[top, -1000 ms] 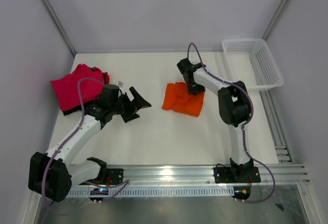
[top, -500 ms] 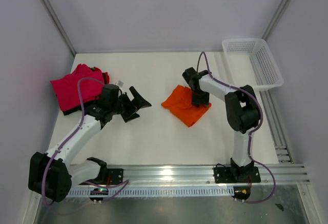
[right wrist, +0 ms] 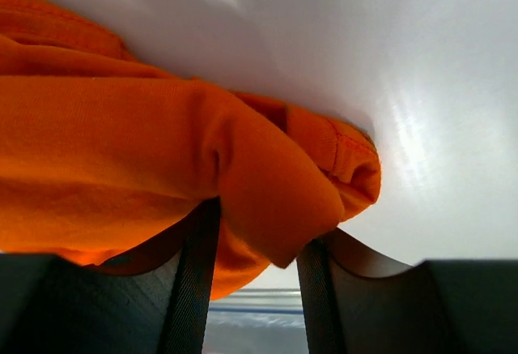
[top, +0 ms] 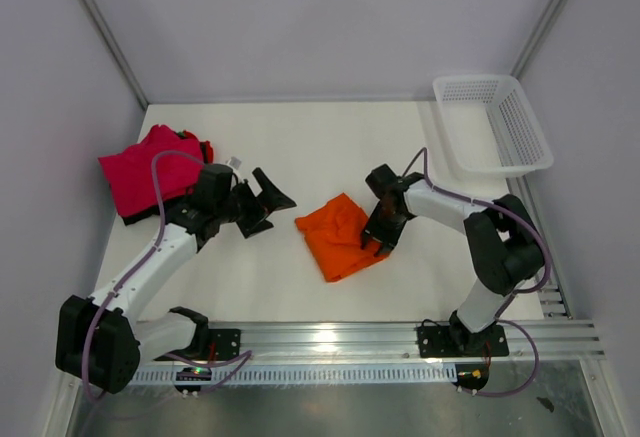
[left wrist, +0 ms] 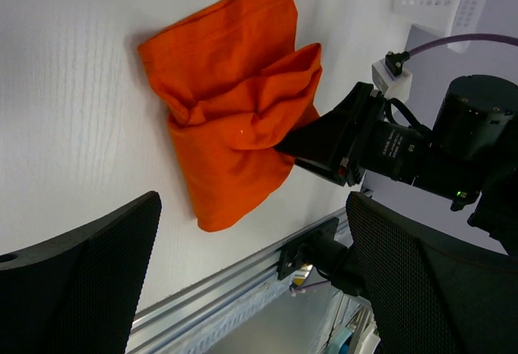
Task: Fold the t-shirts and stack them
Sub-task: Smooth out wrinkles on the folded tshirt
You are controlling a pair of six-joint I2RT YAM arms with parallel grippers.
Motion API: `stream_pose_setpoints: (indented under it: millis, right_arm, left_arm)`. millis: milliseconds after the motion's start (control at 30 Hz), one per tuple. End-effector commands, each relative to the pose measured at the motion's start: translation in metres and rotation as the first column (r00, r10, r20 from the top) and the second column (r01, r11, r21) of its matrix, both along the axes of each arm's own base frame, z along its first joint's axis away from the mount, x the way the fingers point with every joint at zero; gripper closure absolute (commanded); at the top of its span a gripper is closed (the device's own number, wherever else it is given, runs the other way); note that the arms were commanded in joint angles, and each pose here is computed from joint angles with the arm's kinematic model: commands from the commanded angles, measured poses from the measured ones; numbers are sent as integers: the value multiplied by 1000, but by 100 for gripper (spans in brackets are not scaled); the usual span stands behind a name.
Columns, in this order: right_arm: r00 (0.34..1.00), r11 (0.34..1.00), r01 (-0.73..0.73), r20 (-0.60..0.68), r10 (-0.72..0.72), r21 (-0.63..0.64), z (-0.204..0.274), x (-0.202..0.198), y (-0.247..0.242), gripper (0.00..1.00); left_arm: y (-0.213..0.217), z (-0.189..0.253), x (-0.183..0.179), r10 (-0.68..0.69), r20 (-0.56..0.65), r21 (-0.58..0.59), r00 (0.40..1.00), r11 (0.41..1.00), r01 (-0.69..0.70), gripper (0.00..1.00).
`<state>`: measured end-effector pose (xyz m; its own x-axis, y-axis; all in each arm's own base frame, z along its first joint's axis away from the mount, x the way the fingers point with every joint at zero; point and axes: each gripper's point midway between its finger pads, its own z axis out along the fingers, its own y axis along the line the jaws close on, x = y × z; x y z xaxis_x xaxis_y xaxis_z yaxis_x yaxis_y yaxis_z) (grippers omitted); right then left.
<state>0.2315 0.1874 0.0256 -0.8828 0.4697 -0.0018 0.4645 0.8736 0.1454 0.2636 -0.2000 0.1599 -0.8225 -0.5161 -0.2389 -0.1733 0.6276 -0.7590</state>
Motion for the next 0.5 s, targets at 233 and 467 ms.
stream_pose_setpoints:
  millis: [233, 467]
  right_arm:
    - [994, 972, 35, 90, -58, 233, 49, 19, 61, 55]
    - [969, 990, -31, 247, -5, 140, 102, 23, 38, 55]
  left_arm:
    - [-2, 10, -2, -8, 35, -23, 999, 1000, 9, 1]
    - [0, 3, -6, -7, 20, -18, 1000, 1000, 7, 1]
